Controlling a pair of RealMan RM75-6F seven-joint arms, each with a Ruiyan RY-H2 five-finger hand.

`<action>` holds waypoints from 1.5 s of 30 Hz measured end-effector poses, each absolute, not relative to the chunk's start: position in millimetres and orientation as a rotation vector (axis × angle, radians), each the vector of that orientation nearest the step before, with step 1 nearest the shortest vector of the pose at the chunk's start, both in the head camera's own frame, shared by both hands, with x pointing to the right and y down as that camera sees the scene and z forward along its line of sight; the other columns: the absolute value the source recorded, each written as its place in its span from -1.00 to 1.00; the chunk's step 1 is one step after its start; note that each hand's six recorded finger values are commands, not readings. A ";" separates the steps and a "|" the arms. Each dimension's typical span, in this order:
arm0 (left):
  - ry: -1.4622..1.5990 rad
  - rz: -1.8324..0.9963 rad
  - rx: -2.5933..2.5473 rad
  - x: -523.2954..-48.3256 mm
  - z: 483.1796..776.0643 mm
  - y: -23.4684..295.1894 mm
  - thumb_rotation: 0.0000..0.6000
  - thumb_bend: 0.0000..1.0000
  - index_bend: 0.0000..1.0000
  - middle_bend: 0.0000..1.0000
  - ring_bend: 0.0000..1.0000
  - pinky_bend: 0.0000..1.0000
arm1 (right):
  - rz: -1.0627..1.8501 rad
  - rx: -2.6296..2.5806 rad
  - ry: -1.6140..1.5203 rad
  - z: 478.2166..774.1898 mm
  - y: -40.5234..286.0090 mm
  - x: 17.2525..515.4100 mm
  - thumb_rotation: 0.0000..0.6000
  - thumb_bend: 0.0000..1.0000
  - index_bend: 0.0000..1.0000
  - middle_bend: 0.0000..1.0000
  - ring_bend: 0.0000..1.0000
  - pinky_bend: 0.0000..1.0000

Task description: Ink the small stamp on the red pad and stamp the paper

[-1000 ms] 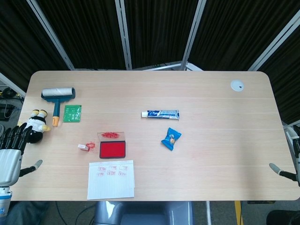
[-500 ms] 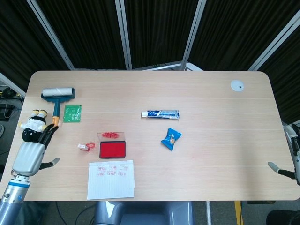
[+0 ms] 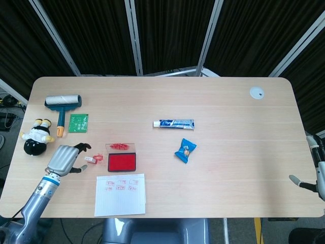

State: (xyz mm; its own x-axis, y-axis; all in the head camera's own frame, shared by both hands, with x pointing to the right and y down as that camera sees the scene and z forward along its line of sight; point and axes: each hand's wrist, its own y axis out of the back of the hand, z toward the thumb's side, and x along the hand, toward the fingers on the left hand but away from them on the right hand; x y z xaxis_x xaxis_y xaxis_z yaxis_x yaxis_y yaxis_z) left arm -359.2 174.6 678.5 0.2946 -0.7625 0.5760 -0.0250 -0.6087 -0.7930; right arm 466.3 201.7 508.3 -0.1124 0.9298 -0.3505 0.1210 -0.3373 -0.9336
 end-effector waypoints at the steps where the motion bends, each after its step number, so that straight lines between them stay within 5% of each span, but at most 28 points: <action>1: 0.696 -1.369 -1.878 -358.8 681.6 174.1 1.00 -0.49 -0.27 -0.14 0.73 0.75 | 1.525 -1.479 -1.198 508.4 201.8 466.9 1.00 -1.00 -1.00 -1.00 -1.00 -1.00; 45: 0.485 -1.293 -1.781 -360.7 728.8 180.9 1.00 -0.42 -0.10 -0.04 0.73 0.71 | 1.578 -1.454 -1.183 517.3 202.1 473.8 1.00 -1.00 -1.00 -1.00 -1.00 -1.00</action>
State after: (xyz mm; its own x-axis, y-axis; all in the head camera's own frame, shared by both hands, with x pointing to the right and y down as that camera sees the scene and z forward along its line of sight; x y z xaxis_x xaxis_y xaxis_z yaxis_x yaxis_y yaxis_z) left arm -360.7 180.9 728.8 0.3875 -0.7227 0.5723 0.1676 -0.5552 -0.8146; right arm 473.8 202.1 517.3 -0.1466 0.9178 -0.3690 0.0968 -0.3579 -0.9287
